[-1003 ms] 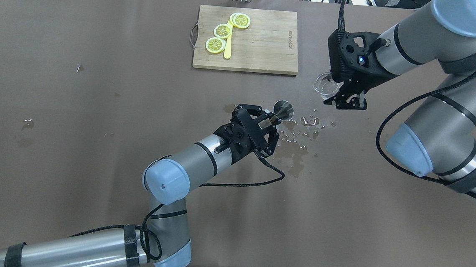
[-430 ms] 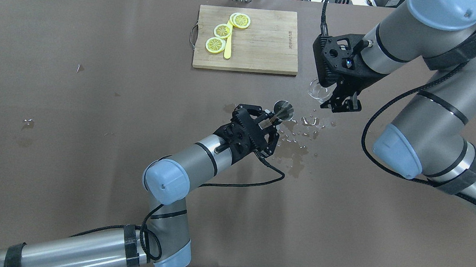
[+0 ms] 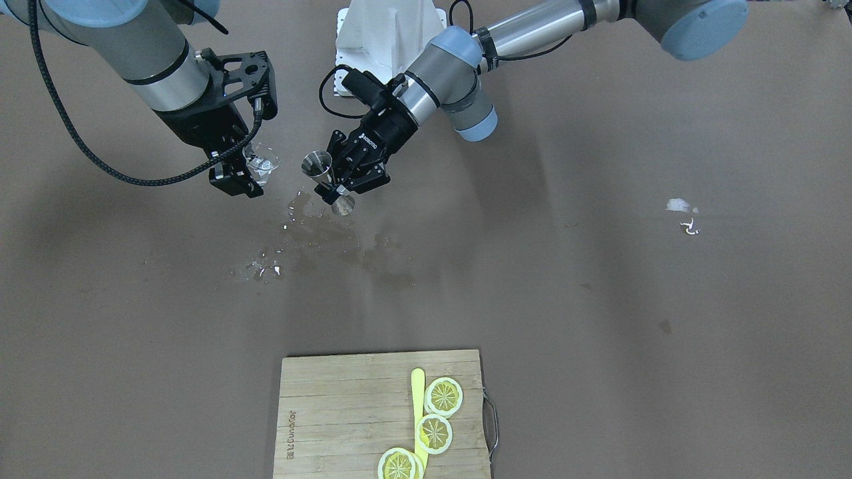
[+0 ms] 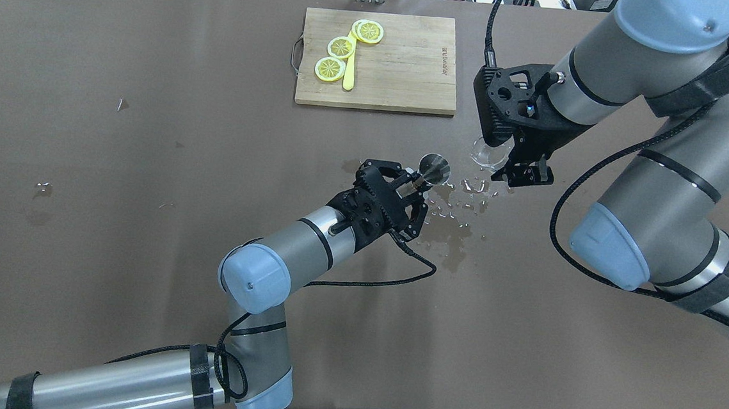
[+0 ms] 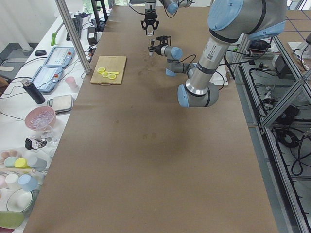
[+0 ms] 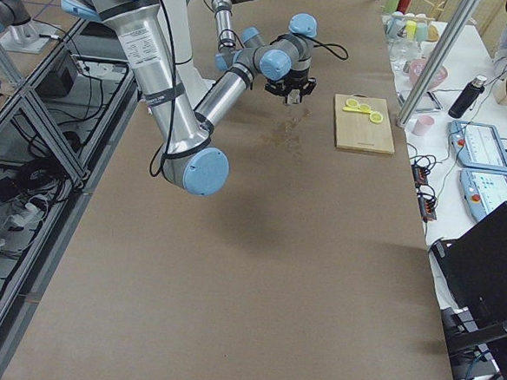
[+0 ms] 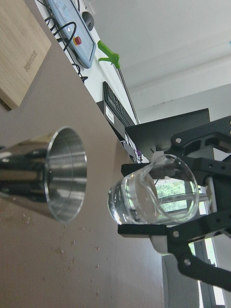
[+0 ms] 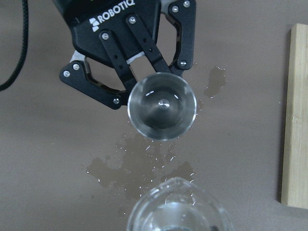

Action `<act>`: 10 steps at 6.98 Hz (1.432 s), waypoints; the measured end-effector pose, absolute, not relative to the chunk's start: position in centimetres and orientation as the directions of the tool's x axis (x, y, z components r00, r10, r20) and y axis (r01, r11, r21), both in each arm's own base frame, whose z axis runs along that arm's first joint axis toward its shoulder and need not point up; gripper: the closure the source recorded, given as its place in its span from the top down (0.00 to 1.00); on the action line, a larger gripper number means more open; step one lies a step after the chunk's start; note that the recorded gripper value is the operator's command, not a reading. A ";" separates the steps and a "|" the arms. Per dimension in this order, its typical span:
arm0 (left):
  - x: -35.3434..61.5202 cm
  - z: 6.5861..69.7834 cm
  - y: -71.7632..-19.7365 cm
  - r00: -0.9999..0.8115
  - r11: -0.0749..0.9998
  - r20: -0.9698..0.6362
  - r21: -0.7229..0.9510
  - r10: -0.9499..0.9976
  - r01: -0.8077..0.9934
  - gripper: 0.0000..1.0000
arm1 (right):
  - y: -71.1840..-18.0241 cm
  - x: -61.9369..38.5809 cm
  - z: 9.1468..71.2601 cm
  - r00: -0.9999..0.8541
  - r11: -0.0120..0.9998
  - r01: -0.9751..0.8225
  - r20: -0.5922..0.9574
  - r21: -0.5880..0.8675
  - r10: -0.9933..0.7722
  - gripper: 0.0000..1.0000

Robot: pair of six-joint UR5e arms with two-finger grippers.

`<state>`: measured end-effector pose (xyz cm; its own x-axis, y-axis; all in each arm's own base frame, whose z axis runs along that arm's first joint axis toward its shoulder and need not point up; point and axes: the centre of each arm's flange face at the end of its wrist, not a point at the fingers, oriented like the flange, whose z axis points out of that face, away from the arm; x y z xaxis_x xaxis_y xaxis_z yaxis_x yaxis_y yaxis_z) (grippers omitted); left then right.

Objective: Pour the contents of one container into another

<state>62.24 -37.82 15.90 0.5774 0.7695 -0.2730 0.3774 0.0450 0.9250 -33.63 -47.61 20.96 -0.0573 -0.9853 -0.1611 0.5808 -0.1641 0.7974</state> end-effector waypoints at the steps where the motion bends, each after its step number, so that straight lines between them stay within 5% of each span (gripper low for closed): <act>1: 62.2 15.9 -37.8 0.577 0.045 -0.273 0.925 0.769 0.377 0.00 | -47.6 -33.8 20.5 -0.059 -0.156 0.586 -0.150 0.795 -0.987 0.00; 10: 62.2 15.9 -37.8 0.577 0.045 -0.273 0.925 0.770 0.378 0.00 | -47.2 -35.4 17.9 -0.074 -0.105 0.642 -0.075 0.760 -0.994 0.00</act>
<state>62.18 -37.80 15.89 0.5772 0.7696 -0.2732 0.3782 0.0447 0.9247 -35.41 -47.21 17.86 -0.0743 -0.9944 -0.0747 0.6418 -0.1050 0.7596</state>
